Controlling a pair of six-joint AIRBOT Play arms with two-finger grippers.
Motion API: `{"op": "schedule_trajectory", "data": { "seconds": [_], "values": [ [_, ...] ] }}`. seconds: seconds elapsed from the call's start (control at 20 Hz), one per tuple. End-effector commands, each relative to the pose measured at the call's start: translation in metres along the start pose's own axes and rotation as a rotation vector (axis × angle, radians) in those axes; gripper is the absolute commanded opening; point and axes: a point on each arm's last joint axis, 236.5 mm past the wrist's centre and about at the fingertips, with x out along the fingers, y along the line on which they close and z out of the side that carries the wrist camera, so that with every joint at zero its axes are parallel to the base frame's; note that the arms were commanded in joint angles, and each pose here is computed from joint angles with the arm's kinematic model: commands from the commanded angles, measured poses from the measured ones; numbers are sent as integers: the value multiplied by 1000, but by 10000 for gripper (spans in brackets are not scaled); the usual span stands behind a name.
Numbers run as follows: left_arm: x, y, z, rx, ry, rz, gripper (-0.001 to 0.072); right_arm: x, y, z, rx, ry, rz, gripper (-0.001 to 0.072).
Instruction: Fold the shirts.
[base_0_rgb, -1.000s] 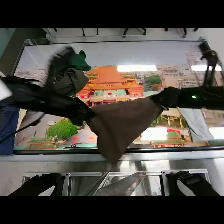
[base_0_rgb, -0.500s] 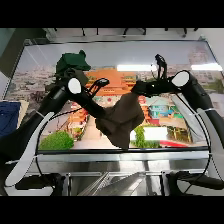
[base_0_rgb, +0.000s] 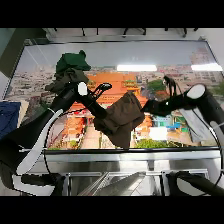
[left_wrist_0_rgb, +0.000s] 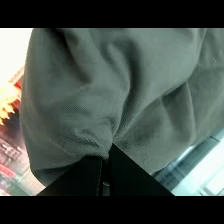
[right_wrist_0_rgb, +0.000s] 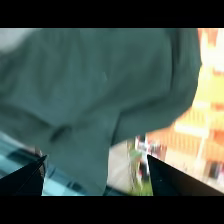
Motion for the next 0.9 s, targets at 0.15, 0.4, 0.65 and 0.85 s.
{"op": "schedule_trajectory", "data": {
  "seconds": [0.15,0.4,0.65,0.85],
  "values": [
    [0,0,-2,3,12,-4,15,76,-25,-74,233,65,111,638],
    [-2,-3,-6,5,23,-9,15,129,-16,-93,241,150,124,638],
    [-2,-3,-8,6,32,-12,15,140,31,-102,191,186,286,18],
    [-3,-1,-8,1,30,-11,16,102,40,-99,165,192,325,18]
  ]
}}
